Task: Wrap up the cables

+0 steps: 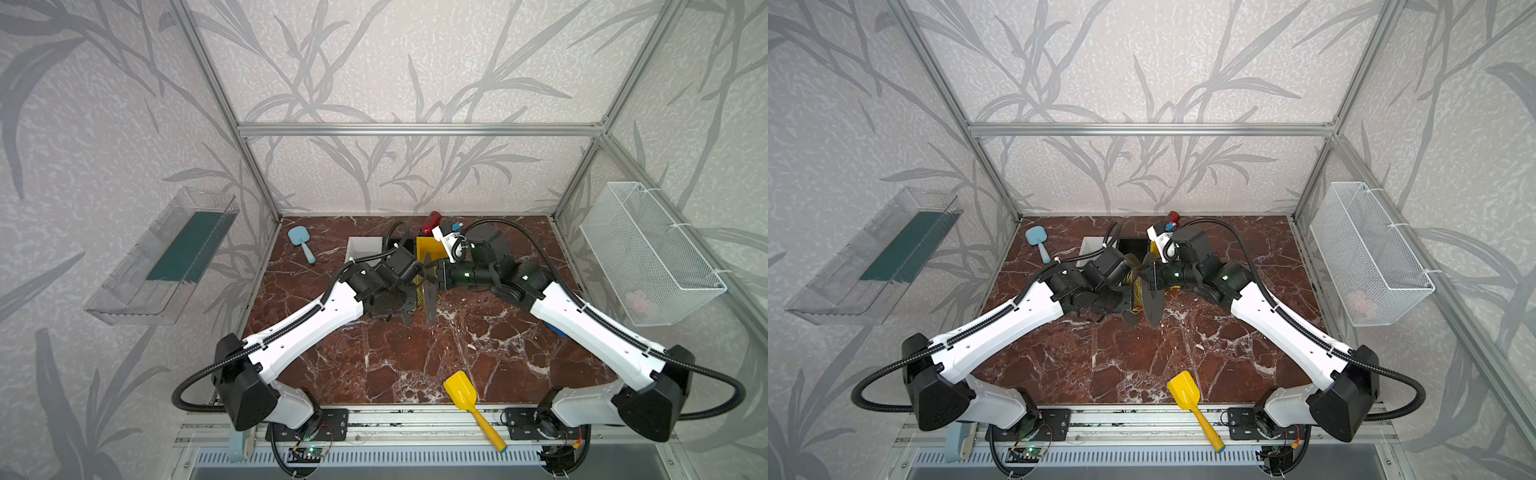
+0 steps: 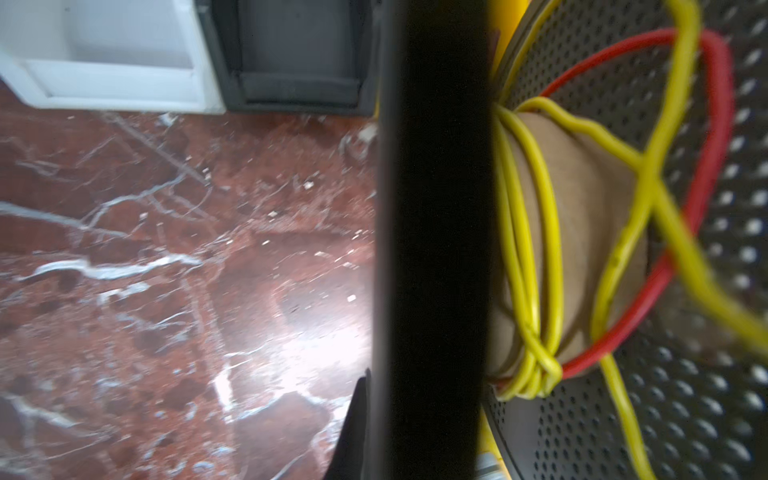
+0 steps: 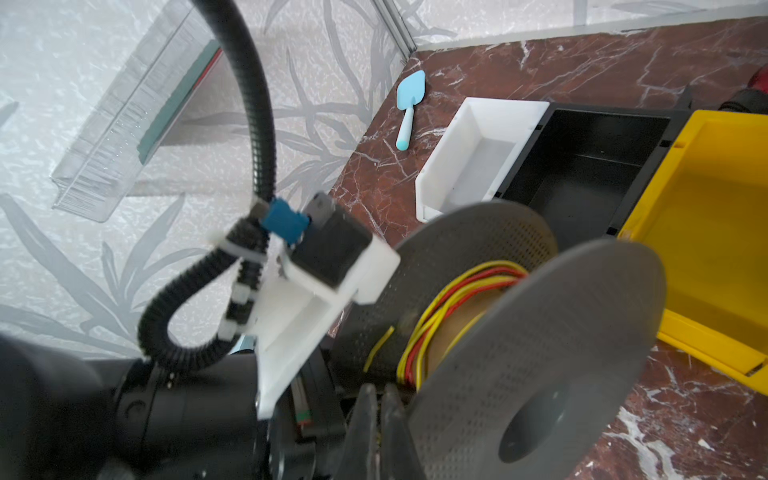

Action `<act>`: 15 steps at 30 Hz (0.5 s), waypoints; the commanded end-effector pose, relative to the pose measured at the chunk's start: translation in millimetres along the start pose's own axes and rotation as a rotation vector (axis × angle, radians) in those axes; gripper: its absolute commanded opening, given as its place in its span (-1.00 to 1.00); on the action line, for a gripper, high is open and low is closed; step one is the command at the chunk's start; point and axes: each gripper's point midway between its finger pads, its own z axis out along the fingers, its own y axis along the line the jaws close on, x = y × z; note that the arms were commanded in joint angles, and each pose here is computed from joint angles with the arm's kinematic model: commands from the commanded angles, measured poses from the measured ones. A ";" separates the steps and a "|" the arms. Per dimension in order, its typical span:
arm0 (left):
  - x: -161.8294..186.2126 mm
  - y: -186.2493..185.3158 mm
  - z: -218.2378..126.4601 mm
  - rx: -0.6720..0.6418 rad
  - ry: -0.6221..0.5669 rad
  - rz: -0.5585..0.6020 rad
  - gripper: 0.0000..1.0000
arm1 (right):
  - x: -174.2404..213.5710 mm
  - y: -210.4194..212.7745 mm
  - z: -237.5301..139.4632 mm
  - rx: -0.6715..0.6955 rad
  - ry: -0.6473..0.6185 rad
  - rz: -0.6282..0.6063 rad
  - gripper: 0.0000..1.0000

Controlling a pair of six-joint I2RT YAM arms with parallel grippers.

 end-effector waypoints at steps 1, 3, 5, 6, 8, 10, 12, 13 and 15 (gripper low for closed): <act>-40.2 -24.4 9.8 0.114 -0.077 -0.225 -1.00 | -13.5 60.9 -35.6 -0.219 -0.093 -0.033 -1.00; -54.4 -41.7 8.6 0.204 -0.111 -0.289 -1.00 | -4.2 59.1 -40.0 -0.211 -0.092 -0.046 -1.00; -71.0 -58.6 3.2 0.277 -0.142 -0.338 -1.00 | 8.5 58.0 -42.3 -0.196 -0.082 -0.081 -1.00; -76.9 -66.9 0.3 0.302 -0.146 -0.344 -1.00 | 14.3 57.0 -43.5 -0.176 -0.082 -0.106 -1.00; -88.5 -85.4 -8.7 0.345 -0.139 -0.355 -1.00 | 24.9 51.7 -46.9 -0.101 -0.082 -0.188 -1.00; -95.0 -97.5 -15.2 0.374 -0.127 -0.368 -1.00 | 29.2 43.2 -52.3 -0.008 -0.087 -0.268 -1.00; -97.8 -108.8 -16.9 0.400 -0.102 -0.367 -1.00 | 30.9 38.9 -58.5 0.056 -0.085 -0.371 -1.00; -97.0 -112.8 -17.2 0.402 -0.084 -0.363 -1.00 | 30.3 36.6 -62.7 0.081 -0.088 -0.416 -1.00; -94.7 -118.9 -13.2 0.415 -0.048 -0.369 -1.00 | 28.5 38.7 -68.5 0.082 -0.099 -0.489 -1.00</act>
